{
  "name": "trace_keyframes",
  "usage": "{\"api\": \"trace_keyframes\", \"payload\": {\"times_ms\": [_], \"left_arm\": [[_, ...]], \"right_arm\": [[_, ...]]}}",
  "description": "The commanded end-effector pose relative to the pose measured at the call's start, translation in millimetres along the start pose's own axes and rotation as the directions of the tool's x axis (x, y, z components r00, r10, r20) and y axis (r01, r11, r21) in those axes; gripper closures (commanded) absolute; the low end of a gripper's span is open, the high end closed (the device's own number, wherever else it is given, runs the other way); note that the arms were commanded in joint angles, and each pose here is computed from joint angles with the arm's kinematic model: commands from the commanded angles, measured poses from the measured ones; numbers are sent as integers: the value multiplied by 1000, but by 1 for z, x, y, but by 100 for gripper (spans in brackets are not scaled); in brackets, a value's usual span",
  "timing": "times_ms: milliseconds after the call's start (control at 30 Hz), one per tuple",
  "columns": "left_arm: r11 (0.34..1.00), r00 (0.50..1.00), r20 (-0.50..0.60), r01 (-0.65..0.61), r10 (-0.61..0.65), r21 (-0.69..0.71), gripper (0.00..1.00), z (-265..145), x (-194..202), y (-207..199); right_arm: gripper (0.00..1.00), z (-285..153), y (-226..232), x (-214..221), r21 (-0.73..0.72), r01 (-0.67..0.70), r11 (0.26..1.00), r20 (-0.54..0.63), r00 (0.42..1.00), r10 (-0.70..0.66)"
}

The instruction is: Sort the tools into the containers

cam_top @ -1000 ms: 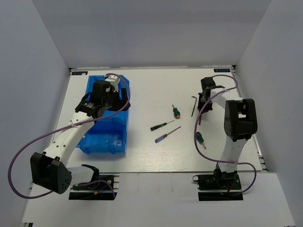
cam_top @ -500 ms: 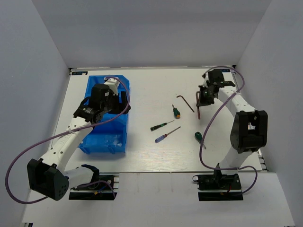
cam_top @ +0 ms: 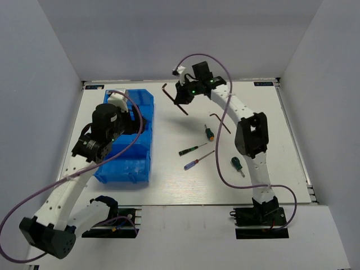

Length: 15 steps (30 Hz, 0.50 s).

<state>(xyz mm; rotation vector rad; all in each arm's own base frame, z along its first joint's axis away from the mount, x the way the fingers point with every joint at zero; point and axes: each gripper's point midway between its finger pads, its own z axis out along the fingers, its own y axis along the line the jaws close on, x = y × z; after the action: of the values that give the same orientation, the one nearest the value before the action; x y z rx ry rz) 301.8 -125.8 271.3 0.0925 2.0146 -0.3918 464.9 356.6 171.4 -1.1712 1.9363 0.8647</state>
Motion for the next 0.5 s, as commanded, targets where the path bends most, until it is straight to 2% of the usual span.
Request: {"api": "trace_keyframes", "payload": {"times_ms": [0, 67, 100, 200, 233, 267, 367, 400, 467], "left_arm": [[996, 990, 138, 53, -43, -69, 18, -33, -35, 8], [996, 984, 172, 66, -54, -67, 18, -43, -41, 8], [995, 986, 159, 65, -53, -71, 18, -43, -37, 9], [994, 988, 145, 64, -51, -86, 18, -43, -33, 12], [993, 990, 135, 64, -50, -101, 18, -43, -31, 15], [993, 990, 135, 64, -50, -101, 18, -43, -31, 15], [990, 990, 130, 68, -52, -121, 17, -44, -29, 20], [990, 990, 130, 68, -52, -121, 17, -44, -29, 20], [993, 992, 115, 64, -52, -104, 17, -44, -26, 17]], "right_arm": [[100, 19, -4, -65, 91, 203, 975, 208, 954, -218], [100, 28, -13, -95, 215, 275, 937, 277, 903, -328], [100, 41, -16, -93, 223, 278, 934, 280, 900, -335], [100, 53, -11, -133, 278, 308, 910, 410, 819, -402], [100, 66, -15, -126, 271, 297, 915, 410, 825, -389], [100, 55, 0, -162, 285, 319, 904, 471, 775, -422], [100, 77, 19, -159, 230, 338, 913, 499, 764, -409], [100, 81, 28, -161, 236, 368, 899, 520, 734, -437], [100, 91, 36, -159, 240, 360, 902, 539, 723, -432]]}}
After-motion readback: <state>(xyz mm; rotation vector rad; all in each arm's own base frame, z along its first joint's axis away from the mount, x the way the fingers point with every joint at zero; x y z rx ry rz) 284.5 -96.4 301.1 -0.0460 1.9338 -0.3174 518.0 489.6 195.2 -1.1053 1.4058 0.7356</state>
